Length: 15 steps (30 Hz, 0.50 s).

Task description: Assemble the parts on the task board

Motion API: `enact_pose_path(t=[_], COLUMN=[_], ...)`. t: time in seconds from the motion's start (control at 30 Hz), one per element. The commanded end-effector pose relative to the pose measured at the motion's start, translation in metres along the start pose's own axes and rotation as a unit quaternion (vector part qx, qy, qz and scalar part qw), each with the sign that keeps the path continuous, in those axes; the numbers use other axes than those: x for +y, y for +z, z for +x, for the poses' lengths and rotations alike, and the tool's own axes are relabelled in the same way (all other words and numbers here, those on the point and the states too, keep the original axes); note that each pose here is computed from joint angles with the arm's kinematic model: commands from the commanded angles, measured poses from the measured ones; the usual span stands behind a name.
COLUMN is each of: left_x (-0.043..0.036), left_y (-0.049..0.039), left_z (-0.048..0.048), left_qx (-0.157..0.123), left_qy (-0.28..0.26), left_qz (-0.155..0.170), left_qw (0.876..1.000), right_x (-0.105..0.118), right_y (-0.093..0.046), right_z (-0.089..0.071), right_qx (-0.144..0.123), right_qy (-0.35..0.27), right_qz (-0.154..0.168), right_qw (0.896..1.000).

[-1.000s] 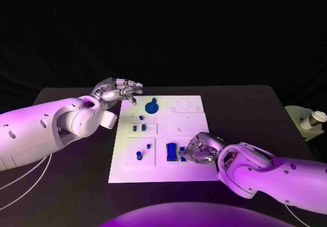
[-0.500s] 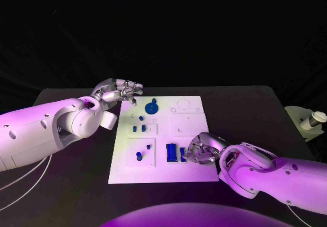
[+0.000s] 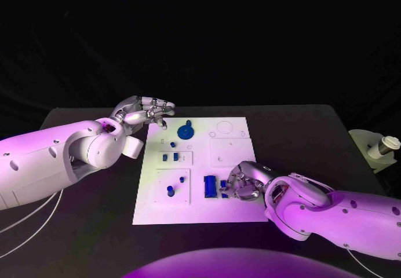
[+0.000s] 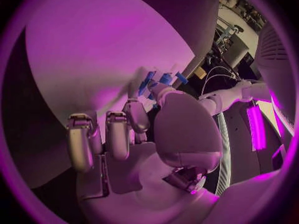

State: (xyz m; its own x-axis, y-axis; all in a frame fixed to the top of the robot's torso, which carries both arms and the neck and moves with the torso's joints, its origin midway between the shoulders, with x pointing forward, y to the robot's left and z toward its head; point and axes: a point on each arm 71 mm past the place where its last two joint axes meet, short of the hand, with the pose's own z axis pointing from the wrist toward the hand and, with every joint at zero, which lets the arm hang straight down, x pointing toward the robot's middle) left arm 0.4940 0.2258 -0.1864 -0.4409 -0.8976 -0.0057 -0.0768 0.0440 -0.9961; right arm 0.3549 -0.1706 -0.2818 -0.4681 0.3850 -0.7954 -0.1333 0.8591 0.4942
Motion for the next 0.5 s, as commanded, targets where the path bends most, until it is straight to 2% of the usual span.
enact_pose_path(t=[0.03, 0.2, 0.33, 0.5], left_x=[-0.001, -0.0007, 0.0002, 0.0028], left_y=[0.0002, 0.0002, 0.0007, 0.0019], left_z=[0.0018, 0.001, 0.0002, -0.0012], left_qx=[0.008, 0.006, 0.004, -0.002], left_qy=[-0.004, -0.003, -0.003, -0.009], left_qz=[0.003, 0.002, 0.002, 0.003], left_qw=[1.0, 1.0, 1.0, 1.0], right_x=[-0.004, -0.003, -0.002, -0.003], right_y=[-0.003, -0.008, -0.009, -0.005], right_z=[0.0, -0.008, -0.022, -0.042], right_qx=[-0.001, -0.023, -0.058, -0.097], right_qy=[-0.014, 0.009, 0.052, 0.11], right_qz=[-0.001, -0.017, -0.048, -0.093], right_qw=[1.0, 1.0, 0.996, 0.985])
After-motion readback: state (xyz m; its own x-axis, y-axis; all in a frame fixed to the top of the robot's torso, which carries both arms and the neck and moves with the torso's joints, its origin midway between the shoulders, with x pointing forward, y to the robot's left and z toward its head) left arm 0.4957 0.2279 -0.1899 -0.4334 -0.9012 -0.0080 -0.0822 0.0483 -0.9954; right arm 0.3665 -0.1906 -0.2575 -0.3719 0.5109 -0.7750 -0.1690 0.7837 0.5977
